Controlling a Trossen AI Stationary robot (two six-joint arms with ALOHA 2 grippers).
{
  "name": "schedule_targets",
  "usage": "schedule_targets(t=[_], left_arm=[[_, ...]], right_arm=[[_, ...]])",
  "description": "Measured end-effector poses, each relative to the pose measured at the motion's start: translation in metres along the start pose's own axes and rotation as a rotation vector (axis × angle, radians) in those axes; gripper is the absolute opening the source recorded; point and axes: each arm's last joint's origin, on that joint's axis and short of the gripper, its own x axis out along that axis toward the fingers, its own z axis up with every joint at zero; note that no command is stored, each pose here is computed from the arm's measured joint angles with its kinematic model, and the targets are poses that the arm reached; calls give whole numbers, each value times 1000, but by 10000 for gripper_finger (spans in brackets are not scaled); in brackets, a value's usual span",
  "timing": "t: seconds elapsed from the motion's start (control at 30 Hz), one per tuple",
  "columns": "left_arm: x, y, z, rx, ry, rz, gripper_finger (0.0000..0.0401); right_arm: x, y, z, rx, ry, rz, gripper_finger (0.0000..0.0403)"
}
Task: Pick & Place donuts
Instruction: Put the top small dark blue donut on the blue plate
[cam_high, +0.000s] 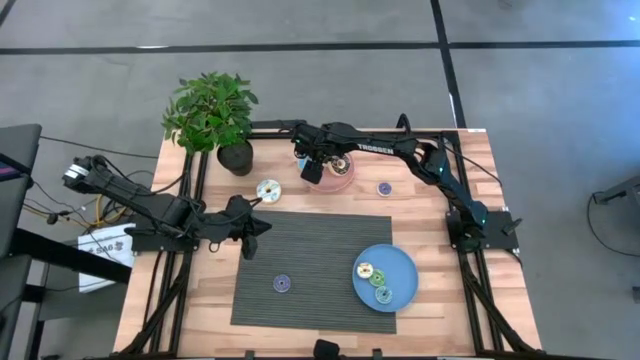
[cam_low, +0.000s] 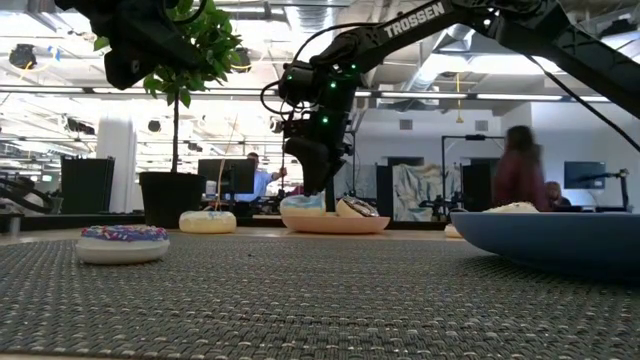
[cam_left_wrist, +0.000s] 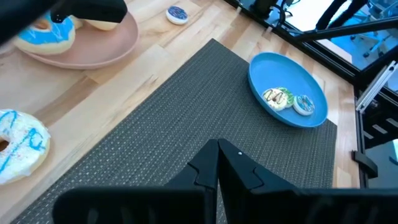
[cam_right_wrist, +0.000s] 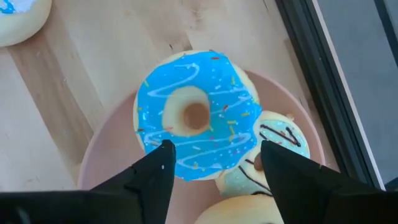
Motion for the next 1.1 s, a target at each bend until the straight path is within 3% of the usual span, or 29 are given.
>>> schedule_targets(t=[0.3, 0.53, 0.77, 0.9, 1.1], left_arm=[[0, 0, 0, 0, 0, 1, 0], [0, 1, -1, 18, 4, 5, 0], [0, 3, -4, 39, 43, 25, 0], [0, 4, -5, 42, 58, 22, 0], [0, 5, -5, 78, 67, 19, 0]], right_arm=[[-7, -9, 0, -7, 1, -73, 219], [-33, -25, 1, 14, 7, -93, 213], [-58, -22, 0, 40, 17, -67, 212], [-72, -22, -11, 146, 97, -51, 205], [-85, -18, -40, 326, 180, 68, 177]])
